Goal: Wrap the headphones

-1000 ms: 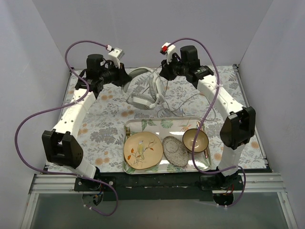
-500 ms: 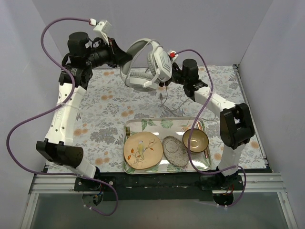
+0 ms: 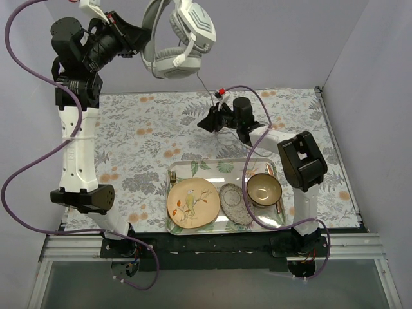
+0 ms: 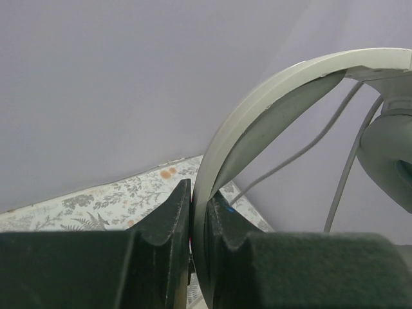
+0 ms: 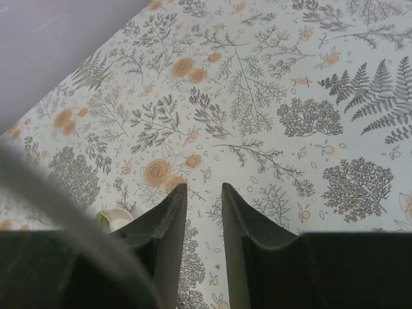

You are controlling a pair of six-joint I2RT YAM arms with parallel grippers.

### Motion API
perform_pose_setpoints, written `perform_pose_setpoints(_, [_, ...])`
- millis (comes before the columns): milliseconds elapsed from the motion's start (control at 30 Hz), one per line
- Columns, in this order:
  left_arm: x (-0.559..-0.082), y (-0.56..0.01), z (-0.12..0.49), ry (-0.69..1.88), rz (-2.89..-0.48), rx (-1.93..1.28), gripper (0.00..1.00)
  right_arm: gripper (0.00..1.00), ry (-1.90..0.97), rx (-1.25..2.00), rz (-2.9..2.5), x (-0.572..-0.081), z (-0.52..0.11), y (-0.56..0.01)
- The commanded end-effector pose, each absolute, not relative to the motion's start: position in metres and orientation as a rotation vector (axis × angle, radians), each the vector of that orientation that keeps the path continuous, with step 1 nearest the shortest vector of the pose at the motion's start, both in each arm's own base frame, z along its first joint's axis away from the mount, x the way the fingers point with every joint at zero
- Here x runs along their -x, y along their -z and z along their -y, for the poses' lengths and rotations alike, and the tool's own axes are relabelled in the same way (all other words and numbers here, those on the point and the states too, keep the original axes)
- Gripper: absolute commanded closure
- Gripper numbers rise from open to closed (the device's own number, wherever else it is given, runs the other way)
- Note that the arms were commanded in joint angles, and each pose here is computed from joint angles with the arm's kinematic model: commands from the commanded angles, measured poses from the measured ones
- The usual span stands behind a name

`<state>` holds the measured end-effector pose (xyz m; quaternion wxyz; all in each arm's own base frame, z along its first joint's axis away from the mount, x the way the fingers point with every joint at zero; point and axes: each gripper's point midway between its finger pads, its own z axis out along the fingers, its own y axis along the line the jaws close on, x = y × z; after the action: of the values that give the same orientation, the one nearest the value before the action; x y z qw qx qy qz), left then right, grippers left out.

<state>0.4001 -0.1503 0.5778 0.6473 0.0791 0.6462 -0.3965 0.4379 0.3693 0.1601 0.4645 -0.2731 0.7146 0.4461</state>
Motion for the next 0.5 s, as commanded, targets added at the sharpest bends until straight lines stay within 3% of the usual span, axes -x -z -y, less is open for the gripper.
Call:
perform_pose_setpoints(0, [-0.424,-0.589,0.118,0.929,-1.439,0.035,1.0,0.69,-1.103,0.675,-1.726,-0.437,-0.383,-0.16])
perform_pose_setpoints(67, [-0.434,-0.583,0.106,0.915,-1.445,0.093,1.0,0.8,-1.087,0.697,-1.756,-0.434,-0.391,-0.148])
perform_pose_setpoints(233, [-0.472,-0.57,0.044,0.749,-1.401,0.322,1.0,0.94,-1.059,0.854,-1.889,-0.406,-0.42,-0.118])
perform_pose_setpoints(467, [-0.523,-0.535,-0.036,0.464,-1.32,0.533,1.0,0.99,-0.917,1.22,-1.916,-0.345,-0.474,-0.112])
